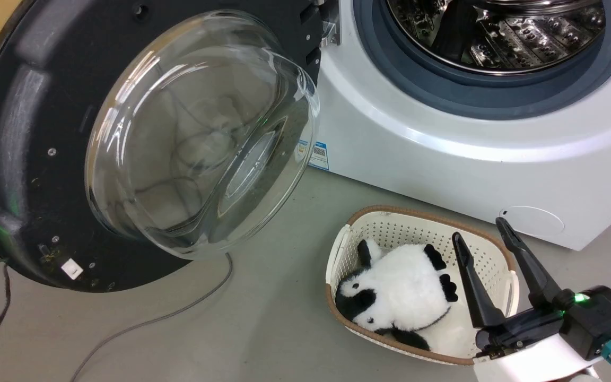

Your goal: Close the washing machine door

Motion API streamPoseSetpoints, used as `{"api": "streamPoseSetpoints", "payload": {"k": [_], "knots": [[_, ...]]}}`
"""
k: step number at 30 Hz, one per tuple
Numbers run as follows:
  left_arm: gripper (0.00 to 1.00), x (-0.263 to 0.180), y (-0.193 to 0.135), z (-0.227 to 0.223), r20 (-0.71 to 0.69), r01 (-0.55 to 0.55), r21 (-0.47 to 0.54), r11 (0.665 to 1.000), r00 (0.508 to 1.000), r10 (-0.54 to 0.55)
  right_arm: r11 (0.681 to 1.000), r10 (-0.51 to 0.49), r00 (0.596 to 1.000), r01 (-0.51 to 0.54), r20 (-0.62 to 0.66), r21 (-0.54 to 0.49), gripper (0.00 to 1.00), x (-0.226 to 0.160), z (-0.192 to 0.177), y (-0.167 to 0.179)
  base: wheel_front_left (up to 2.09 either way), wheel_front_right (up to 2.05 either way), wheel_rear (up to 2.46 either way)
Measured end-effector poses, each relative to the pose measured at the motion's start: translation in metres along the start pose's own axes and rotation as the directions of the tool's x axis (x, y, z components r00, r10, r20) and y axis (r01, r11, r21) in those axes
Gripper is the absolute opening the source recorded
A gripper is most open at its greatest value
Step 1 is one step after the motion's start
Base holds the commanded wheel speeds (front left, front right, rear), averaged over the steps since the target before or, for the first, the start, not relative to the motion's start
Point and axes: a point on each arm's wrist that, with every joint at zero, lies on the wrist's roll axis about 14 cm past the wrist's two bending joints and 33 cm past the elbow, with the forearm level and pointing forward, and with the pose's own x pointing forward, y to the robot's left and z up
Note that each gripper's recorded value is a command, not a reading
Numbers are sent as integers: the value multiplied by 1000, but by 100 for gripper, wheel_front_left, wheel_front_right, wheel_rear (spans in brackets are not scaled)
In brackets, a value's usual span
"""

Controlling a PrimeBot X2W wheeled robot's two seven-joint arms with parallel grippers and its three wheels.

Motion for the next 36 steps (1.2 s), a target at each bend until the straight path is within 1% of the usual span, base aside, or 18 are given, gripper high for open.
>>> {"api": "streamPoseSetpoints", "payload": {"k": [3,7,14,16,22,25,30,36], "knots": [[0,-3,-3,-15,-86,32,-30,999,996,-34,1000,6,1000,-6,1,2,100,1,0,3,0,0,0],[0,-10,-5,-41,-201,61,-48,997,977,-70,1000,16,1000,-16,4,3,100,2,2,7,0,0,0],[0,-25,-14,-67,-321,127,-51,991,937,-137,1000,21,1000,-21,13,0,100,0,8,13,0,0,0],[0,-30,-17,-77,-355,143,-49,988,923,-151,1000,14,1000,-14,20,0,100,-1,11,14,0,0,0],[0,-50,-24,-111,-454,196,-90,976,865,-216,1000,-18,998,19,52,-11,100,-9,27,13,0,0,0],[0,-63,-33,-134,-514,236,-113,965,817,-260,999,-48,997,49,61,-19,100,-17,32,9,0,0,0],[0,-87,-52,-188,-644,287,-149,946,698,-313,995,-94,993,96,65,-31,100,-30,37,1,0,0,0],[0,-109,-73,-239,-727,315,-215,924,580,-367,986,-162,984,165,79,-38,100,-47,44,-12,0,0,0]]}}
